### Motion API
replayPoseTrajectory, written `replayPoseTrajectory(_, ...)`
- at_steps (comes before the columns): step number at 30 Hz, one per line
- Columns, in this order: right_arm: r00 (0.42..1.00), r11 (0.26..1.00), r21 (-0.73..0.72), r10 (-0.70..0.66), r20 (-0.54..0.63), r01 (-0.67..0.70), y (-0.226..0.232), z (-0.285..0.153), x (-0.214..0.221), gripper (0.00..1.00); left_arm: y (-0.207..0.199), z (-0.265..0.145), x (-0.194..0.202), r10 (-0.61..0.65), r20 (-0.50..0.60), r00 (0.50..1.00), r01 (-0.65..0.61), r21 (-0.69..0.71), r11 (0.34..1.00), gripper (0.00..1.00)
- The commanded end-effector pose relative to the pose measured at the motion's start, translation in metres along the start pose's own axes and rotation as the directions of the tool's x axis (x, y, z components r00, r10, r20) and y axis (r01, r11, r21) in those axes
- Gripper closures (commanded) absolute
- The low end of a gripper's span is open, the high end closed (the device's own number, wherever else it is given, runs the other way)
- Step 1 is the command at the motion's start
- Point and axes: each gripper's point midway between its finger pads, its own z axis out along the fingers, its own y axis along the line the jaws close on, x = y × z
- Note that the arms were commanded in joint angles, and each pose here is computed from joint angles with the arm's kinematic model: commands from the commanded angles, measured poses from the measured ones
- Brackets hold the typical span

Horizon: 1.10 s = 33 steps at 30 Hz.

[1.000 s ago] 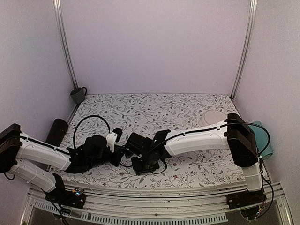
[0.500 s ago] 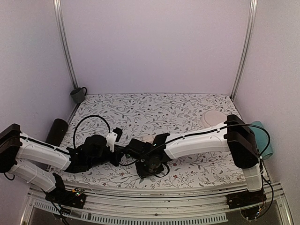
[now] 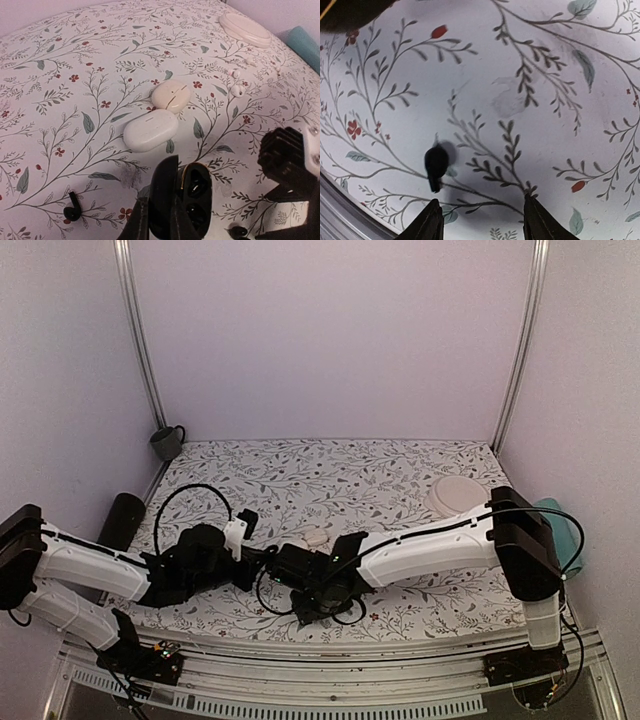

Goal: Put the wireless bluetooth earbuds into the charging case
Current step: Pick up the right earbud from the center of the board.

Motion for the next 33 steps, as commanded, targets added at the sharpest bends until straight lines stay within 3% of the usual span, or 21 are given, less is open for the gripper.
replayPoseTrajectory(1, 0.996, 0.998, 0.001, -0.057, 0.073, 0.057, 0.018, -0.012, -0.005, 0.43, 0.004, -0.002, -0.005, -0.027, 0.018, 0.999, 0.027, 0.006, 1.0, 1.0)
replayPoseTrajectory(10, 0.995, 0.994, 0.061, -0.09, 0.05, 0.087, 0.014, 0.006, 0.003, 0.29, 0.005, -0.003, -0.004, -0.035, 0.017, 0.999, 0.035, 0.005, 0.999, 1.0)
replayPoseTrajectory(20, 0.993, 0.965, 0.239, -0.118, 0.018, 0.11, -0.026, 0.017, 0.011, 0.28, 0.006, -0.003, -0.007, -0.041, 0.021, 0.999, 0.041, -0.001, 0.999, 1.0)
replayPoseTrajectory(27, 0.999, 0.986, 0.164, 0.014, 0.032, -0.019, -0.06, 0.011, 0.005, 0.3, 0.005, -0.002, -0.008, -0.043, 0.022, 0.999, 0.043, 0.004, 0.999, 1.0)
replayPoseTrajectory(33, 0.997, 0.996, 0.074, 0.045, 0.065, -0.05, -0.055, 0.002, -0.007, 0.31, 0.004, -0.001, -0.009, -0.046, 0.022, 0.999, 0.046, 0.007, 0.999, 1.0)
